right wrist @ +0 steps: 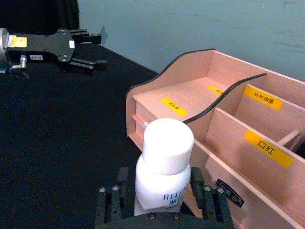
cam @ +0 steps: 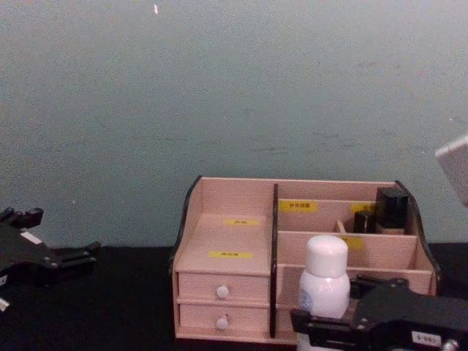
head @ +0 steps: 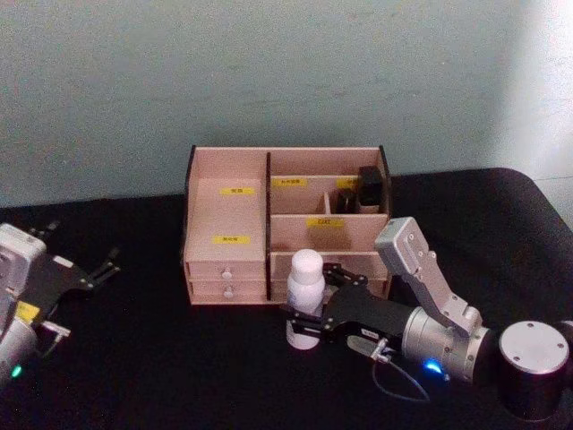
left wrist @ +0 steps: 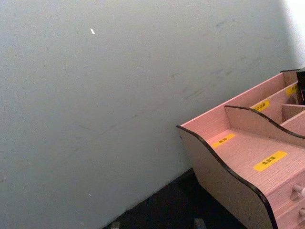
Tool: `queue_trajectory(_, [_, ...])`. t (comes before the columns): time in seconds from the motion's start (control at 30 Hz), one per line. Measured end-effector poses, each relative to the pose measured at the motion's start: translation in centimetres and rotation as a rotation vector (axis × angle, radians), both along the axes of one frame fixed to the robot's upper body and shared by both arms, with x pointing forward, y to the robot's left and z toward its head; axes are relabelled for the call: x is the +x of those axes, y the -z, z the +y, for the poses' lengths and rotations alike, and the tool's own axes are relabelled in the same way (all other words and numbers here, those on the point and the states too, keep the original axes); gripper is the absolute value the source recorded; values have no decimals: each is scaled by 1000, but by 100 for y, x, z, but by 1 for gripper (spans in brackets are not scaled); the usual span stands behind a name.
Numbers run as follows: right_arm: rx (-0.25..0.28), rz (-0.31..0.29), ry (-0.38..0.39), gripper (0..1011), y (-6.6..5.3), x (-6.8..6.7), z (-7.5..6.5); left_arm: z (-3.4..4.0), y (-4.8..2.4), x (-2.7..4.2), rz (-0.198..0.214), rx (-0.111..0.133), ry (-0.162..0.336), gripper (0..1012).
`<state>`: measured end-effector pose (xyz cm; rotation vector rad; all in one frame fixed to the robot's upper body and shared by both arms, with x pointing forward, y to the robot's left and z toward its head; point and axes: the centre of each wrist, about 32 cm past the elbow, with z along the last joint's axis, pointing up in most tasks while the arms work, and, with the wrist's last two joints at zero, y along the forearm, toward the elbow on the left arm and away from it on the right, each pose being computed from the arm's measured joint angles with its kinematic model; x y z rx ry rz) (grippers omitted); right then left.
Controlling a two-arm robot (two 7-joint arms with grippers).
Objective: Pick up the facial cleanser and watermelon frost from the table and place them into the tiered storage box.
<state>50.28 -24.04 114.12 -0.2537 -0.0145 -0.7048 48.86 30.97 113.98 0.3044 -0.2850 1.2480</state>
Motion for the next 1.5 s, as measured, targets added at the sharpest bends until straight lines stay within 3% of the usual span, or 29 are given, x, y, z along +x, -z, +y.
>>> queue_trajectory(0.13, [0, -1, 0, 707, 0, -1, 0, 0, 0, 0, 0, 0, 0, 1001])
queue_trajectory(0.3, [0, -1, -1, 596, -1, -2, -1, 0, 0, 0, 0, 0, 0, 1001])
queue_trajectory(0.83, [-1, -10, -12, 594, -9, -4, -12, 0, 0, 0, 0, 0, 0, 1001])
queue_trajectory(1.07, [23, -27, -49, 594, -105, -26, -35, 0, 0, 0, 0, 0, 0, 1002])
queue_trajectory(1.5, [127, -105, -39, 594, -464, 60, -29, 0, 0, 0, 0, 0, 0, 1001])
